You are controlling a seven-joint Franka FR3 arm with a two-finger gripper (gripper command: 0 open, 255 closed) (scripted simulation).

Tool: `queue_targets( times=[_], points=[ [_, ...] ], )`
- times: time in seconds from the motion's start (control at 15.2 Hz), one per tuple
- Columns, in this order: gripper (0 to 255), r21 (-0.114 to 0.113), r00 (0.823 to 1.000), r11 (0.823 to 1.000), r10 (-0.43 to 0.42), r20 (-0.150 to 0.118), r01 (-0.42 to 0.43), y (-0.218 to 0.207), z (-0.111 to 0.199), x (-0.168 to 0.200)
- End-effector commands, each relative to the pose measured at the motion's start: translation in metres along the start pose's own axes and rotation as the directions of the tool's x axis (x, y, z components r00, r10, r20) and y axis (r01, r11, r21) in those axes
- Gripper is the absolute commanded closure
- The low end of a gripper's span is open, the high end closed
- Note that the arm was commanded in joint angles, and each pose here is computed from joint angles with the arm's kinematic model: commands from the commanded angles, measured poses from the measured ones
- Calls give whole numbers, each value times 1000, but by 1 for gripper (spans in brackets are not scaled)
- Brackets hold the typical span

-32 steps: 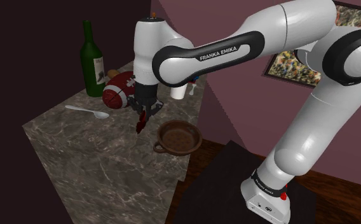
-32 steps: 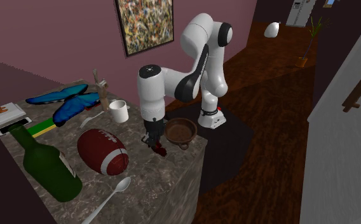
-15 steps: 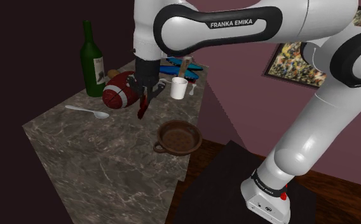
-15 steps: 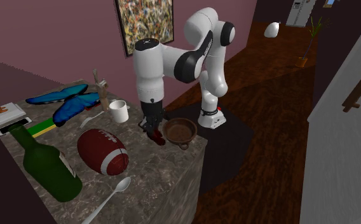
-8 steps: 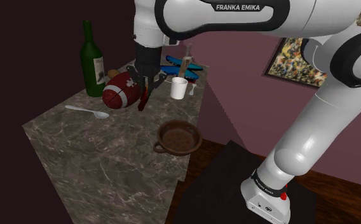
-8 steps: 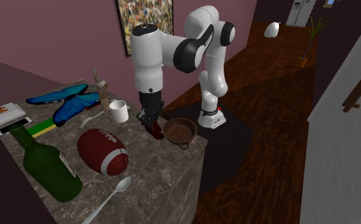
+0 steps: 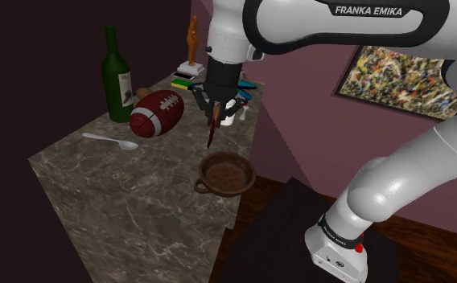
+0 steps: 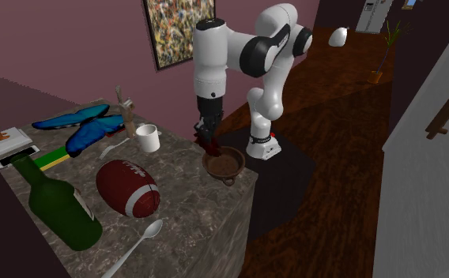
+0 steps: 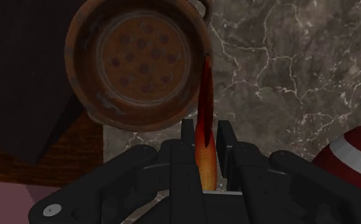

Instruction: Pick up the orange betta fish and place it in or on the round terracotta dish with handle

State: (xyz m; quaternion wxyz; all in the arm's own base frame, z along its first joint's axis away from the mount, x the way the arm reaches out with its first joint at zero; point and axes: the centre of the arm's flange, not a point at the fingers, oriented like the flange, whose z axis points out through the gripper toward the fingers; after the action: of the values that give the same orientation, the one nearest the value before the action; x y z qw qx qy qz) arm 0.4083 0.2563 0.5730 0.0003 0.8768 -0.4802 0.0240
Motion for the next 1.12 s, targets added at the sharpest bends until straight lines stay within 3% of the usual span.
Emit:
queue_targets(
  times=[0.0,0.2,1.06],
  points=[
    [255,1,1000,1000,1,2,-1,28,-3,-6],
    [255,1,1000,1000,1,2,-1,67,-9,-14],
    [255,1,1000,1000,1,2,-1,69,60,-17]
  ],
)
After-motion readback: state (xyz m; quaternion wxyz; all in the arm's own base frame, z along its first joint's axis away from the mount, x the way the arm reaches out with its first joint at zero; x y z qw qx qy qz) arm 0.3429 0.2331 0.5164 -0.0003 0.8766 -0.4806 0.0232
